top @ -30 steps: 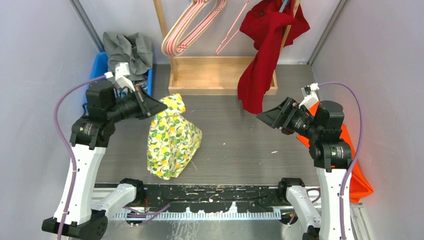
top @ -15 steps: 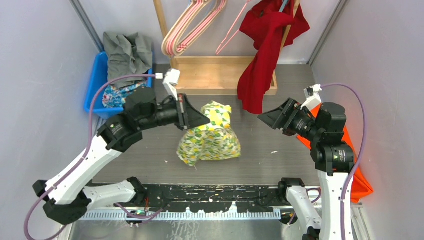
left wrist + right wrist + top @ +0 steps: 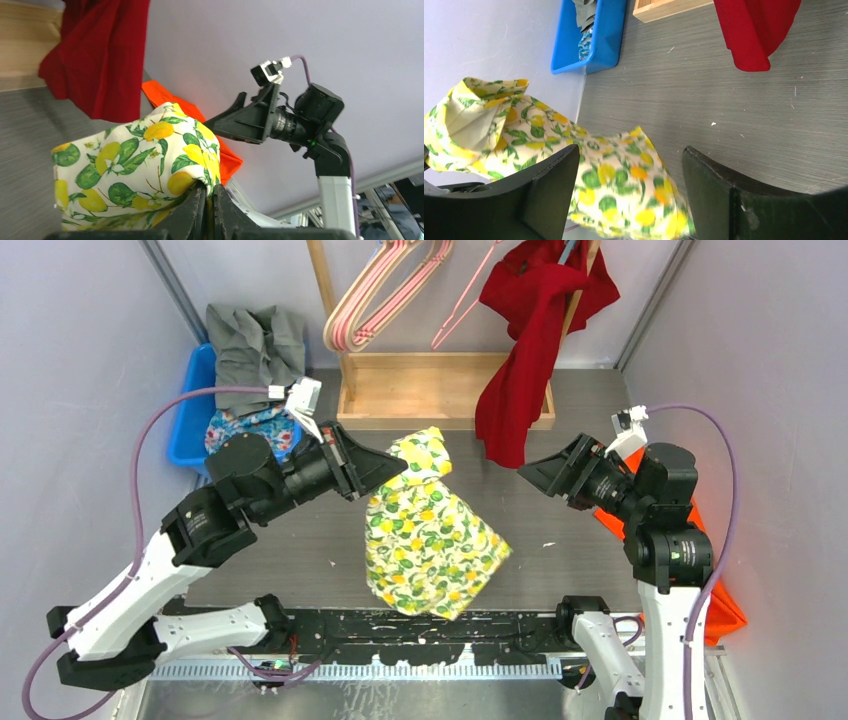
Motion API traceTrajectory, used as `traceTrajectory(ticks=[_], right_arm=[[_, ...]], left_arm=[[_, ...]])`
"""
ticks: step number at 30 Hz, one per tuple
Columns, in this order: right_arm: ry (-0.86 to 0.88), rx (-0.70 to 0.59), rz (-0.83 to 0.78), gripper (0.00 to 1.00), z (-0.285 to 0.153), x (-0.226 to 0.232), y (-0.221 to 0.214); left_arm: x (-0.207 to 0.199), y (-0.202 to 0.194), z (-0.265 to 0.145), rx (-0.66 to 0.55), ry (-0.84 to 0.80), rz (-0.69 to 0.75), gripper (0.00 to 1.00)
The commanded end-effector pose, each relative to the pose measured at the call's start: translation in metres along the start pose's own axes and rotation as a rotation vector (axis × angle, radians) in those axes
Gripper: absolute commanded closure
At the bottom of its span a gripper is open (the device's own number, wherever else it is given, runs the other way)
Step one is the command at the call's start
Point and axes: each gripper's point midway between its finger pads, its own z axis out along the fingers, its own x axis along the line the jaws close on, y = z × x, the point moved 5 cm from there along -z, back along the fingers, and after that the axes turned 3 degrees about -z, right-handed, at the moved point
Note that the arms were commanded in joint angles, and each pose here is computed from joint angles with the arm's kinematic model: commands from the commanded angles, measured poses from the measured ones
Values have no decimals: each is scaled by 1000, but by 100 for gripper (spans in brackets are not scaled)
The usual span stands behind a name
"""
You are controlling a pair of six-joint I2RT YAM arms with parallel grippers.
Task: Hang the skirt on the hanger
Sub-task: Place the skirt at the center of the board.
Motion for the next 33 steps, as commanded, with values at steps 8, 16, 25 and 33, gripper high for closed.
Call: traceTrajectory(ticks=[8,16,25,33], right_arm=[[29,27,-2,21,11,-9,-8],[-5,142,47,22,42,-42,-37],[-83,330,-13,28,86,-58,-118],[-161,451,-152,36,102,-56,-221]], left_arm=[[155,-33,-15,-134,664,115,65],[246,-45,-28,-24,922,48,58],[259,-85,-43,82,905,-3,59],[277,-124,-63,142,913,-53,59]])
